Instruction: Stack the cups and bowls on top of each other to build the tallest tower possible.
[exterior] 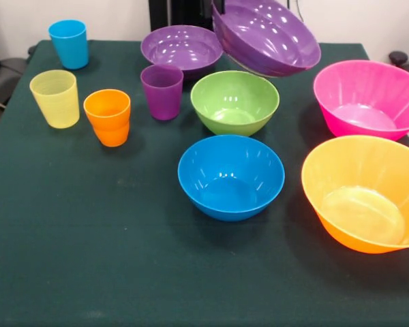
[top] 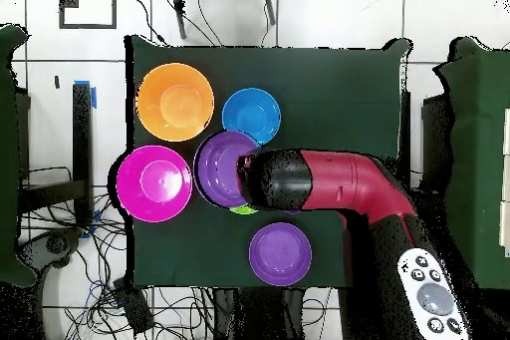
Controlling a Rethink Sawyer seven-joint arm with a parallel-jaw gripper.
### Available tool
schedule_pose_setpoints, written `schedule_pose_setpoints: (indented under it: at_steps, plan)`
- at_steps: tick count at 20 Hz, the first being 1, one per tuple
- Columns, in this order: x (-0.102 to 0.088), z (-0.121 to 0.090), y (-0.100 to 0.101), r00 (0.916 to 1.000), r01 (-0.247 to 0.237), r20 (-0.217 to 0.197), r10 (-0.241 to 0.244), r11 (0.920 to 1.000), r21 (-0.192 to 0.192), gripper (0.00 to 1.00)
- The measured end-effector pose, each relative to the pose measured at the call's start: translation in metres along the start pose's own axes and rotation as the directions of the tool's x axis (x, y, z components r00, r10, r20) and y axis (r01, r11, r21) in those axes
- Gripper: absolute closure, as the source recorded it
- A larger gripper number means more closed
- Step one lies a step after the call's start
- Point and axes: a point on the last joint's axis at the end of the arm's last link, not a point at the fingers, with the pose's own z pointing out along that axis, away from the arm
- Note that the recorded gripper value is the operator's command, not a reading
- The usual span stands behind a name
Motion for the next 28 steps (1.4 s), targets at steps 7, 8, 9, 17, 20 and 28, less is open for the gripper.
schedule_pose_setpoints:
  at_steps: [7, 8, 9, 17, 20, 28]
  plan:
    - [-0.041, 0.012, -0.016, 0.9989, -0.027, 0.039, 0.027, 0.9996, 0.003, 1.00]
    - [-0.045, 0.015, -0.019, 0.9987, -0.032, 0.040, 0.032, 0.9995, 0.002, 1.00]
    - [-0.046, 0.017, -0.021, 0.9986, -0.034, 0.040, 0.034, 0.9994, 0.000, 1.00]
    - [-0.071, 0.041, -0.043, 0.9966, -0.071, 0.043, 0.071, 0.9975, -0.008, 1.00]
    - [-0.087, 0.047, -0.056, 0.9952, -0.089, 0.040, 0.090, 0.9959, -0.012, 1.00]
    - [-0.122, 0.060, -0.091, 0.9889, -0.145, 0.029, 0.145, 0.9891, -0.028, 1.00]
